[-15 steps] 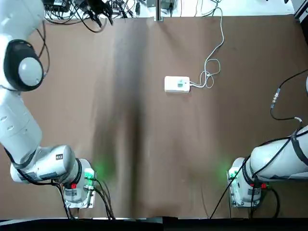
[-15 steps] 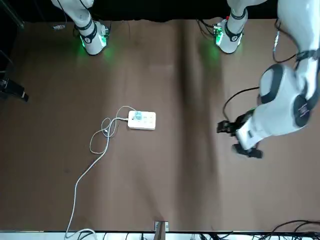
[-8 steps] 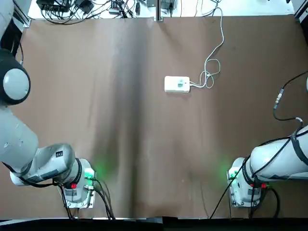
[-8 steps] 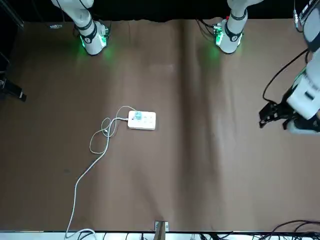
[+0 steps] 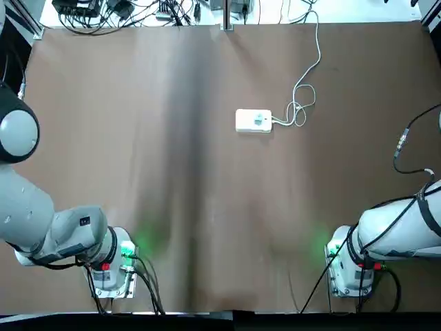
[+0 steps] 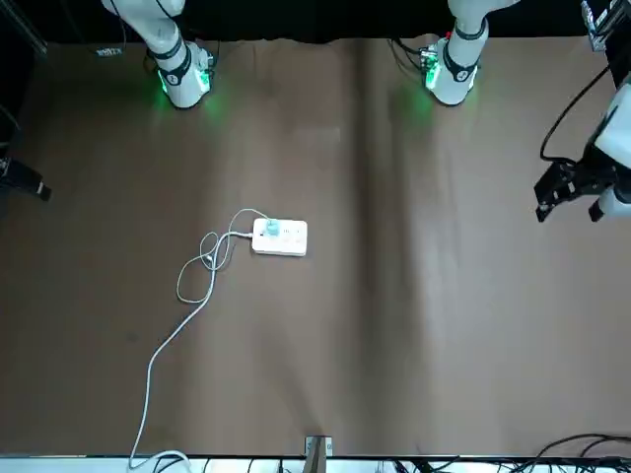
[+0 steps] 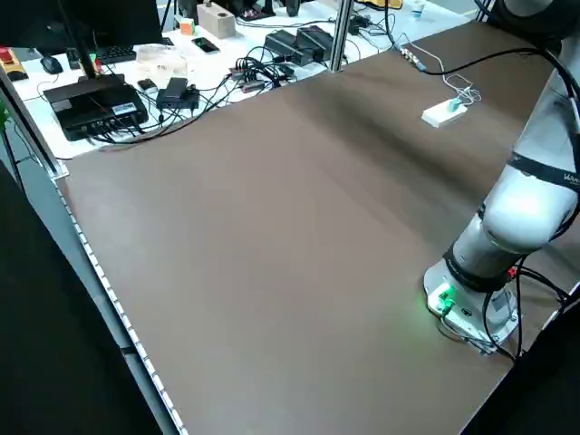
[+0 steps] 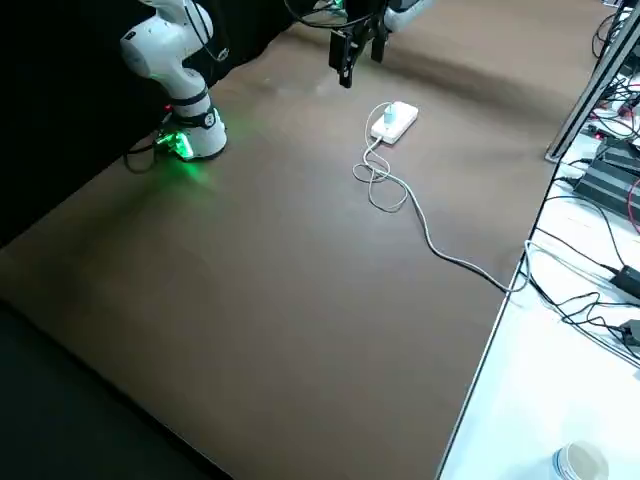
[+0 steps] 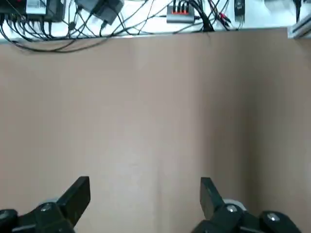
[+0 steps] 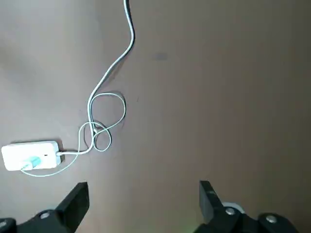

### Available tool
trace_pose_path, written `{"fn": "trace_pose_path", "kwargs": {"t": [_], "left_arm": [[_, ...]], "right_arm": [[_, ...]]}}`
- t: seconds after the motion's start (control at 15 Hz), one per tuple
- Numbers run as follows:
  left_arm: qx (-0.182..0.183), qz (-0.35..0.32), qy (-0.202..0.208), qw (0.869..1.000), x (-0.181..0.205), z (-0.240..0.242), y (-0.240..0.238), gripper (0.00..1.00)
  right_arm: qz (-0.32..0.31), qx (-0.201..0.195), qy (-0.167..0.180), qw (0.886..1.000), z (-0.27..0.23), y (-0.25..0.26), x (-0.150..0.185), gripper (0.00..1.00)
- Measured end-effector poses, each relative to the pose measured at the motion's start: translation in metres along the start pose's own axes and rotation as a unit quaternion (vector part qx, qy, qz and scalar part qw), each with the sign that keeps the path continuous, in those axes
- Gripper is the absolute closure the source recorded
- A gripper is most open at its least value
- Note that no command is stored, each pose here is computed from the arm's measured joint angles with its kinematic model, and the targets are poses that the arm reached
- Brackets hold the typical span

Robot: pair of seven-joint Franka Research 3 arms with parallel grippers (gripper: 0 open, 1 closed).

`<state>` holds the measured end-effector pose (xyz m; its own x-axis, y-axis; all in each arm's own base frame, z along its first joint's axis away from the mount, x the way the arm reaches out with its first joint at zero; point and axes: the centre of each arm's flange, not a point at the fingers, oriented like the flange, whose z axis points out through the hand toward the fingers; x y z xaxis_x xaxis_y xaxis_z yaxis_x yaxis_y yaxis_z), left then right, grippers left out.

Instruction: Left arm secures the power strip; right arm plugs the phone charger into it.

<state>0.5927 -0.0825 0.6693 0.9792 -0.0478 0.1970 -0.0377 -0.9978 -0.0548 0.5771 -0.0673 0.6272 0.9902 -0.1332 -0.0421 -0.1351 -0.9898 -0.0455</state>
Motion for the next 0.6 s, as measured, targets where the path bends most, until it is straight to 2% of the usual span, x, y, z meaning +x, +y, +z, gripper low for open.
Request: {"fn": "trace_pose_path", "kwargs": {"t": [0.27,0.47,0.6], "left_arm": [[0.01,0.0,-0.022,1.0,-0.013,-0.008,0.006,0.0],[0.013,-0.028,-0.038,0.999,-0.013,0.003,-0.021,0.0],[-0.002,-0.051,-0.046,0.998,-0.013,0.01,-0.042,0.0]], "right_arm": [[-0.017,-0.018,-0.005,1.0,0.005,-0.017,-0.001,0.0],[-0.016,-0.018,-0.005,1.0,0.005,-0.016,0.0,0.0],[-0.015,-0.018,-0.005,1.0,0.005,-0.015,0.0,0.0]]}}
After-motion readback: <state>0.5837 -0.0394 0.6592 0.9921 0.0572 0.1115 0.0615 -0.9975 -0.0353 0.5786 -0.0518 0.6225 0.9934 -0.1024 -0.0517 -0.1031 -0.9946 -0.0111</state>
